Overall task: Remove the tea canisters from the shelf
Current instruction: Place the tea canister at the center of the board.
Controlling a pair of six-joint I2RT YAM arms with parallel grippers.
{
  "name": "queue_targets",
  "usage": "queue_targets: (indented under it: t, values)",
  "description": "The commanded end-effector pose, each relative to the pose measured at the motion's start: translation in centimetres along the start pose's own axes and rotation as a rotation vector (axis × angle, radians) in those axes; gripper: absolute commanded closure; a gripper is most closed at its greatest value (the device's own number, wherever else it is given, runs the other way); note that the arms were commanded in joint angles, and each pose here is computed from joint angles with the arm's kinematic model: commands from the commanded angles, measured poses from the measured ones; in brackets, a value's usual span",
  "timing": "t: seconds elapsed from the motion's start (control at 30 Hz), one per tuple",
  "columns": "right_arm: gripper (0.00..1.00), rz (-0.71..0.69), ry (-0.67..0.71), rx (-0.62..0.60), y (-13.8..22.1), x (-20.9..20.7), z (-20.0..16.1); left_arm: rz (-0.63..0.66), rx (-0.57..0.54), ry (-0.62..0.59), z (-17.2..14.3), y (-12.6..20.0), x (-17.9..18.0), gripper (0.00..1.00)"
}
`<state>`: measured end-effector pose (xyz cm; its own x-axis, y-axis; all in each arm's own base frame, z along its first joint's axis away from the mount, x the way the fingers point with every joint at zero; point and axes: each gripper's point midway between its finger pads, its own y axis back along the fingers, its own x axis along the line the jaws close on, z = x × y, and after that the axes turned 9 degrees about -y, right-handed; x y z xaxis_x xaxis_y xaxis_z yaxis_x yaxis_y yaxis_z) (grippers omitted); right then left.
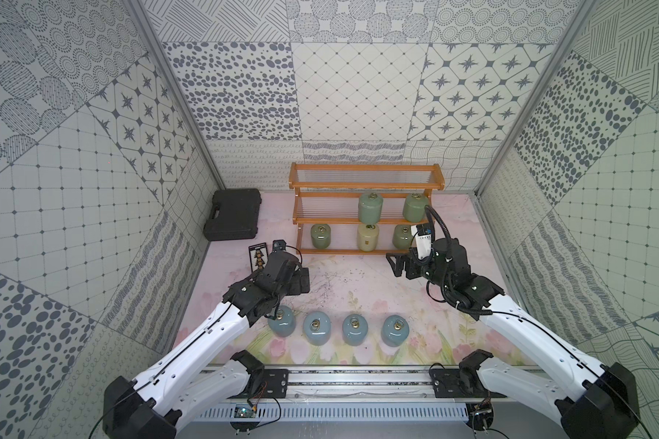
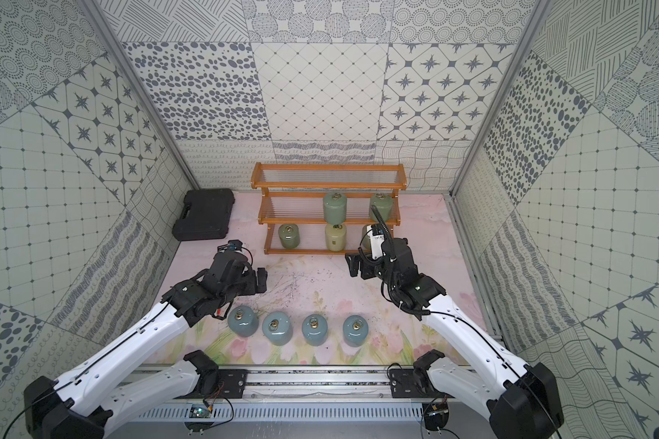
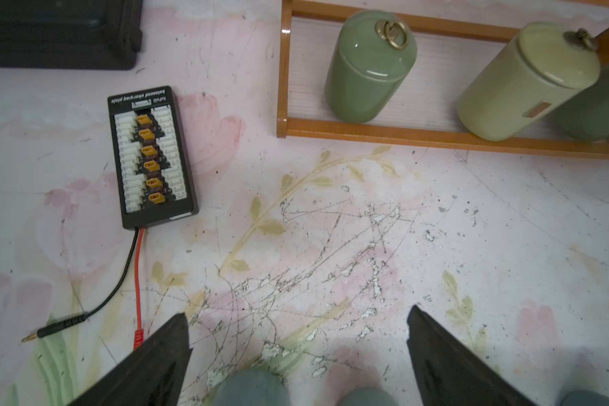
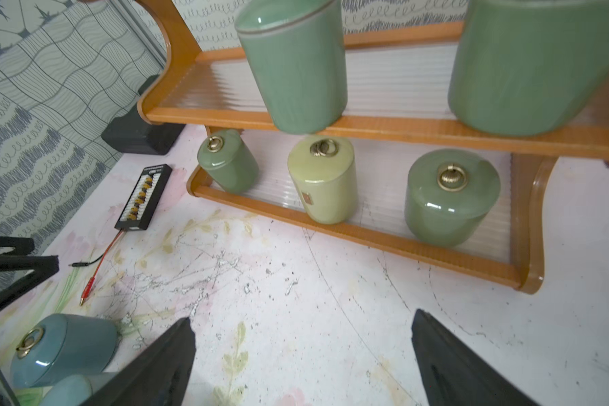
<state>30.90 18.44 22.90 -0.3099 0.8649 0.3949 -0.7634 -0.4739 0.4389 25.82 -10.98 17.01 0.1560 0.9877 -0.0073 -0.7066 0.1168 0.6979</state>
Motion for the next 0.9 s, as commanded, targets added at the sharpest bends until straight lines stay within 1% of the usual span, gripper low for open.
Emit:
queue_targets:
  t: [0.0, 0.17, 0.3, 0.57, 0.87]
  values:
    - [0.0, 0.04, 0.051, -0.138, -0.8, 2.1, 4.9, -0.084, -0.286, -0.083, 5.9, 0.7, -1.5, 0.0]
    - [0.0, 0.066, 0.108, -0.149, -3.5, 3.7, 6.6, -0.092, -0.292, -0.095, 5.8, 0.2, -1.7, 0.0]
    - [0.0, 0.041, 0.16, -0.158, -5.5, 4.3, 8.0, -0.118, -0.31, -0.109, 5.7, -0.1, -2.1, 0.0]
    - [0.0, -0.013, 0.206, -0.196, -8.5, 4.0, 9.6, -0.131, -0.315, -0.116, 5.3, -0.6, -2.3, 0.0]
    - [0.0, -0.053, 0.247, -0.219, -11.5, 3.6, 10.6, -0.146, -0.299, -0.107, 4.6, -1.0, -2.5, 0.0]
